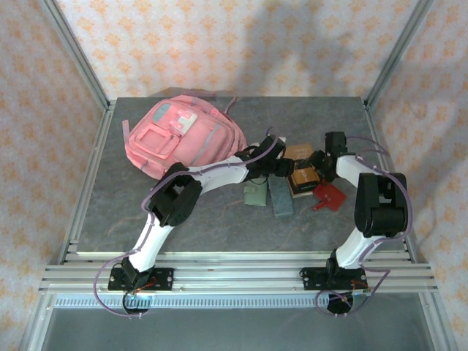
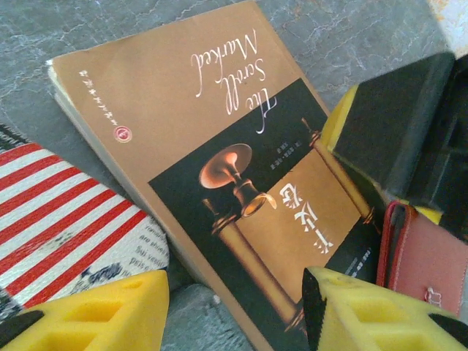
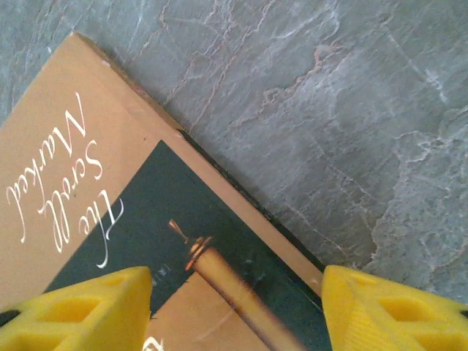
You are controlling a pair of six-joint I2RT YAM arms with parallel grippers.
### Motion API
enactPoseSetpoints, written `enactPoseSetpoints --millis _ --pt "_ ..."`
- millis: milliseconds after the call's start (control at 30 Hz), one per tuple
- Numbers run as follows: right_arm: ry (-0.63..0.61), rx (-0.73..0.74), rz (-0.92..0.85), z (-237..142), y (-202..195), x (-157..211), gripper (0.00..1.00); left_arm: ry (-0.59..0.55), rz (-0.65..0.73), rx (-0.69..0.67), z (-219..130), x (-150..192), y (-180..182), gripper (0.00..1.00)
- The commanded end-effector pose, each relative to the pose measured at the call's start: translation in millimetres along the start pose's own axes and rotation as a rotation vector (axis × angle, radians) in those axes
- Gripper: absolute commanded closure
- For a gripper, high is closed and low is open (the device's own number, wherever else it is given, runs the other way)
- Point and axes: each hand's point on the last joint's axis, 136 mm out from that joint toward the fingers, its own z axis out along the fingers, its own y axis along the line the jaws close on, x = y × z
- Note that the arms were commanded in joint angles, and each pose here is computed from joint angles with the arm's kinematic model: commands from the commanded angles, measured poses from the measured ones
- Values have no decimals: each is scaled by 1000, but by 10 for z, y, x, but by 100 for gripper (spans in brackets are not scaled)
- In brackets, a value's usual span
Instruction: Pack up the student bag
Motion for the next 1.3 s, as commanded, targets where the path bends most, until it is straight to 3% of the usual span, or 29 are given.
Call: enactPoseSetpoints --millis 0,300,533,867,1100,1267 --pt "111 -112 -5 15 107 312 41 25 -18 7 63 0 -28 48" --pt "225 -287 -43 -239 362 863 48 38 -18 -21 7 81 54 51" --pt "113 -200 -3 -300 188 601 42 91 -23 -72 15 312 224 64" --pt "167 -251 -8 -137 200 703 46 188 23 -178 95 647 443 86" --pt "237 -380 -35 -62 374 845 48 237 18 -175 177 879 538 100" --pt "284 -572 -60 -220 645 931 49 262 20 -162 233 1009 584 100"
